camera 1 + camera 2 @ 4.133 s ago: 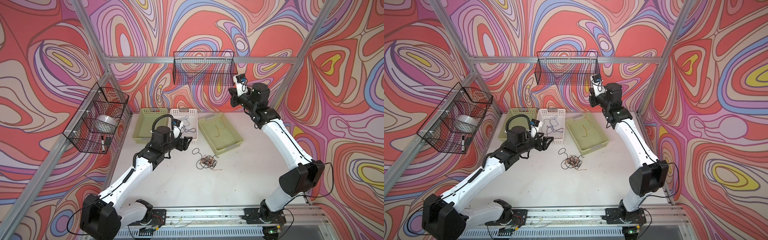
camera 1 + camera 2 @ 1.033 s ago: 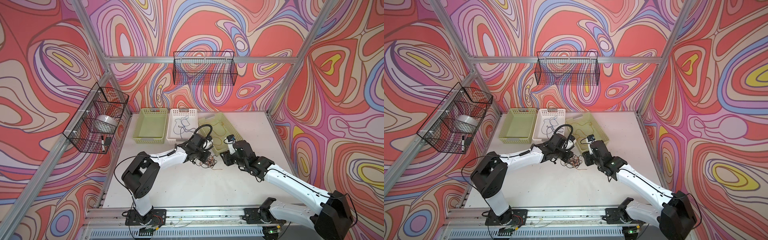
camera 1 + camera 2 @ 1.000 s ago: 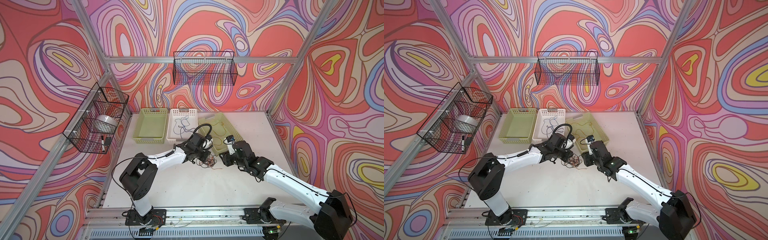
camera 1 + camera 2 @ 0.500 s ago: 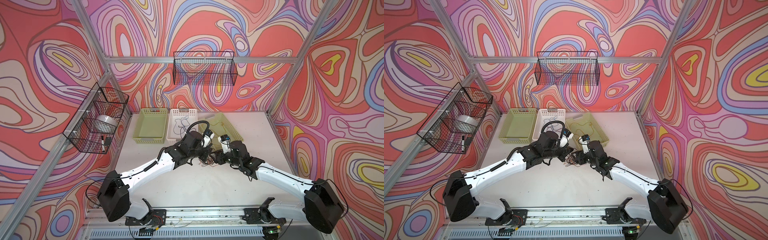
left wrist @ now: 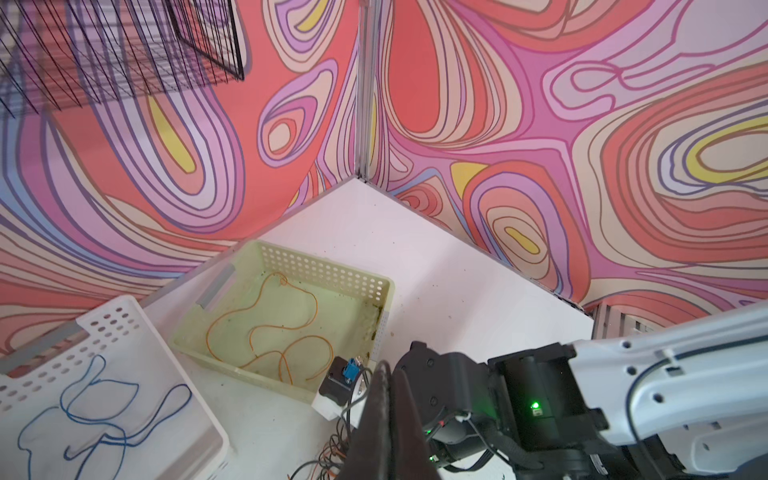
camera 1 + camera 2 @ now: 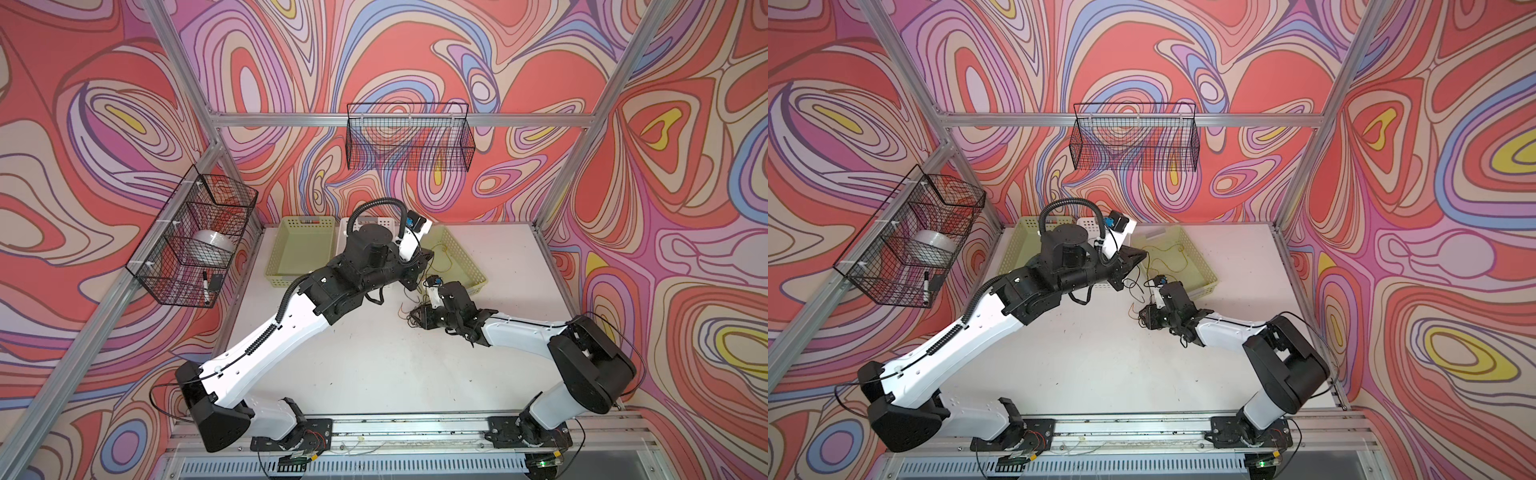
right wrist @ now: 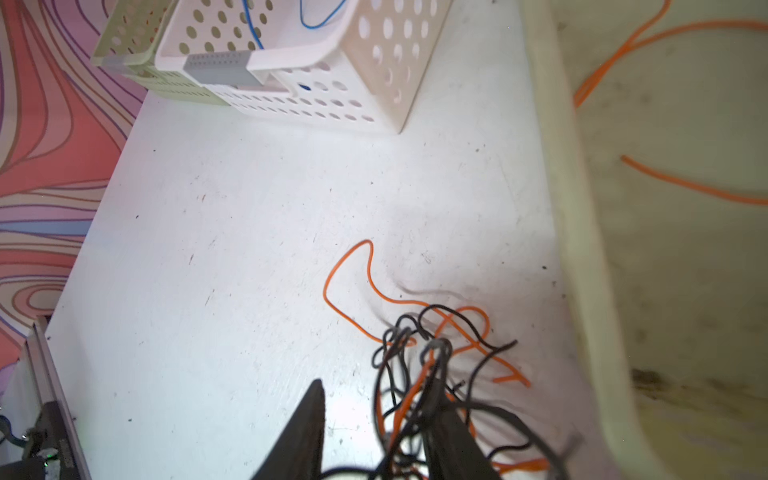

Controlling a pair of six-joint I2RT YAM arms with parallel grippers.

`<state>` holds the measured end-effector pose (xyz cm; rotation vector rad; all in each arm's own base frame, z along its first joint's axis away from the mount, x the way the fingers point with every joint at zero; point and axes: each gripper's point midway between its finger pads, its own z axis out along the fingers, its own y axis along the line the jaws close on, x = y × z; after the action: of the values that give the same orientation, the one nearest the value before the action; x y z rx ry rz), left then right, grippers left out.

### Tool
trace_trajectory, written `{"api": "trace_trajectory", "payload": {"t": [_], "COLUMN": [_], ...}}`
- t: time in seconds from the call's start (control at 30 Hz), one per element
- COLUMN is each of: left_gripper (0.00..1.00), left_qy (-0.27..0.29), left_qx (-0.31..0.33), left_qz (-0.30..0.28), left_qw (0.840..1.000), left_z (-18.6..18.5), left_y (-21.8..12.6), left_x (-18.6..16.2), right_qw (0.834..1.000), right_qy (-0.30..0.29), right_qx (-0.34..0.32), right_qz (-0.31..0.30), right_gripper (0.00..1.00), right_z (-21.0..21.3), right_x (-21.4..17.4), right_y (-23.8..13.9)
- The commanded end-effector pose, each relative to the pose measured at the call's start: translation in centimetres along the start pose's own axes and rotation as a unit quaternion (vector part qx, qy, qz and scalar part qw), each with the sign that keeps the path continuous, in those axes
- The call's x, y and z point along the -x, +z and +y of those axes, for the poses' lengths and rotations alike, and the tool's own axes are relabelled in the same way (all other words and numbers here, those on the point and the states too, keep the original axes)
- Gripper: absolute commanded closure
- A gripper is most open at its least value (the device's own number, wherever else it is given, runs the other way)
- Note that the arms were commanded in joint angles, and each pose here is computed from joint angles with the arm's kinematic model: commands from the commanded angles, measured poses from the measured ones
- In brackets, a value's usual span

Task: Untangle the cables
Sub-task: 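Carry the black wire with the left gripper to the far pale green basket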

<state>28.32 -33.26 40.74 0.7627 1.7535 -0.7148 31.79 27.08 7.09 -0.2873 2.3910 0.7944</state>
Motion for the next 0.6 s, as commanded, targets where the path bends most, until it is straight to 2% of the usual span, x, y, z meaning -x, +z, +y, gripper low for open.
{"api": "trace_trajectory", "payload": {"t": [0.0, 0.07, 0.2, 0.57], "left_gripper": [1.0, 1.0, 1.0, 1.0], "left_qy": [0.042, 0.062, 0.079, 0.092], "left_qx": [0.025, 0.042, 0.064, 0.093], "left_qz": [0.0, -0.01, -0.031, -0.106], "left_qw": [0.999, 0.997, 0.994, 0.986], "left_z": [0.5, 1.0, 1.9, 4.1], "left_y": [-0.8, -1.5, -3.0, -7.1], "left_x": [1.9, 3.8, 6.9, 13.3], "right_qw": [1.0, 1.0, 0.999, 0.998], "right_qy": [-0.008, -0.011, -0.016, -0.025], "right_qx": [0.004, -0.002, -0.014, -0.02], "right_qz": [0.007, 0.018, 0.029, 0.045], "right_gripper": [0.68, 0.7, 0.7, 0.52], "right_z": [-0.2, -0.7, -1.7, -2.9], "right_x": [0.0, -0.8, -2.1, -4.4], "right_y": [1.1, 1.5, 1.7, 2.1]}}
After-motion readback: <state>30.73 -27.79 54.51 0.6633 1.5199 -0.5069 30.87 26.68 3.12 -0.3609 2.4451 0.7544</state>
